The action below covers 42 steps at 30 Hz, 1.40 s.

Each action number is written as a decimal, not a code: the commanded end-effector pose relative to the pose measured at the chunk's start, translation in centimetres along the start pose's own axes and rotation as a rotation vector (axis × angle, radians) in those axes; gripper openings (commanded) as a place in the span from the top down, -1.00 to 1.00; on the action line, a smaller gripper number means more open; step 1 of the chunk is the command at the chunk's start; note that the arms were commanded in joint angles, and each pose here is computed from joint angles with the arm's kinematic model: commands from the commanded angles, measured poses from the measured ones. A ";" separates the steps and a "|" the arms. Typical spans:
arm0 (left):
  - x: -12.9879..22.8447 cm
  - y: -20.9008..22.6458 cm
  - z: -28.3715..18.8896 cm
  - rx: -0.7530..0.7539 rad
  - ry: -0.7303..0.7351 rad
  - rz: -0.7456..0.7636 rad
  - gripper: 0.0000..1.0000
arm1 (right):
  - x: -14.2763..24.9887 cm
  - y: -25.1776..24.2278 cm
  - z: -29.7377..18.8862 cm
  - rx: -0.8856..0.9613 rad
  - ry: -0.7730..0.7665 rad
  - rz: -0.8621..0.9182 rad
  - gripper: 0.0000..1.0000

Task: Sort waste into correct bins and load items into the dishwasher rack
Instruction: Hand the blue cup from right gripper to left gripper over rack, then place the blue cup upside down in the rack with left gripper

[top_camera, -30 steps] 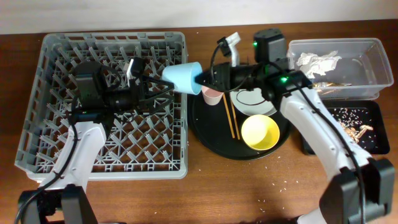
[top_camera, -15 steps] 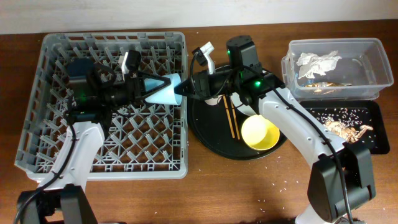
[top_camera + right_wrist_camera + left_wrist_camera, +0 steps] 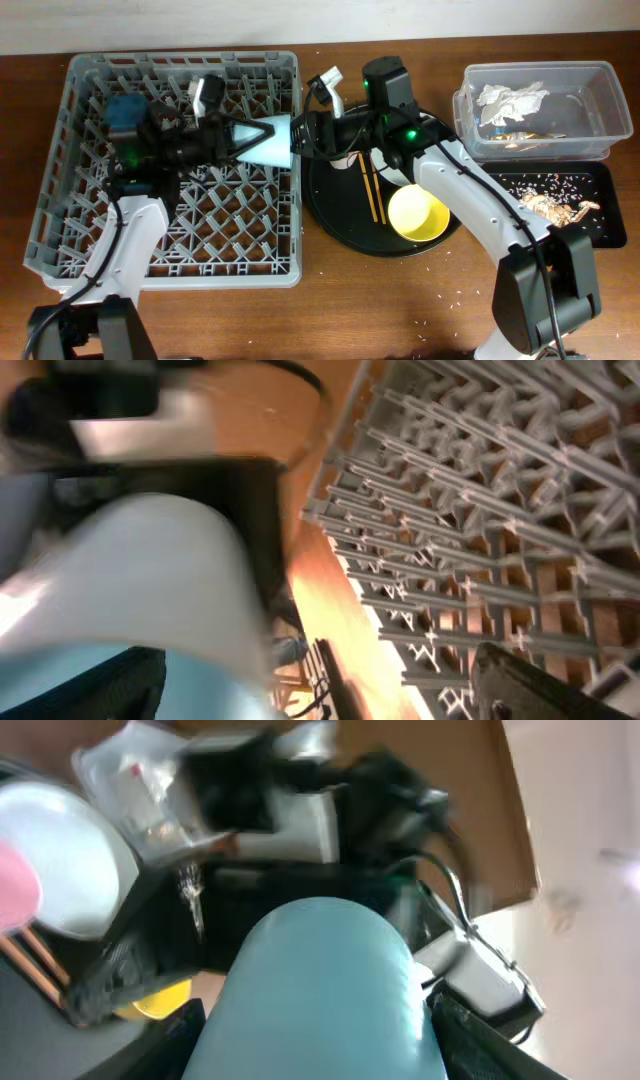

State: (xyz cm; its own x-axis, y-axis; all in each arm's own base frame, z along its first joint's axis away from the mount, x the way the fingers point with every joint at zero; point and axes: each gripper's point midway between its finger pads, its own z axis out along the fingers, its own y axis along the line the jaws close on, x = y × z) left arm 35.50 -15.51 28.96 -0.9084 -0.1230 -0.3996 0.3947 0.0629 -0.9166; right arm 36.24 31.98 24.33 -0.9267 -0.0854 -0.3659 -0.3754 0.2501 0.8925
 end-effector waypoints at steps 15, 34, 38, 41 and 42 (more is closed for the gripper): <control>-8.3 1.8 -7.1 -0.194 -0.444 0.125 0.07 | 0.3 -7.2 -21.1 0.812 -0.247 0.100 -0.97; -3.5 5.5 -6.5 -1.110 -0.094 0.131 0.10 | 1.2 -6.7 -22.8 0.874 -0.263 0.120 -0.97; 1.1 6.7 -6.5 -1.245 0.084 0.066 0.10 | 1.3 -6.7 -22.8 0.876 -0.253 0.107 -0.97; 3.5 6.5 -5.5 -1.253 0.195 0.071 0.11 | 1.6 -6.8 -22.8 0.878 -0.243 0.111 -0.97; 4.1 6.5 -5.3 -1.265 0.228 0.077 0.11 | 1.7 -6.8 -22.7 0.878 -0.239 0.116 -0.97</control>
State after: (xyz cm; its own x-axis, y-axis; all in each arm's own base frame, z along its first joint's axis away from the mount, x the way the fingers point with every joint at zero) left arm 34.33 -10.28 21.63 -0.9470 -0.0268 -0.3200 0.0745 0.9509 -0.3003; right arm 36.87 8.56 22.98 -0.9014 0.1717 -0.3975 -0.0325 0.8886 0.4575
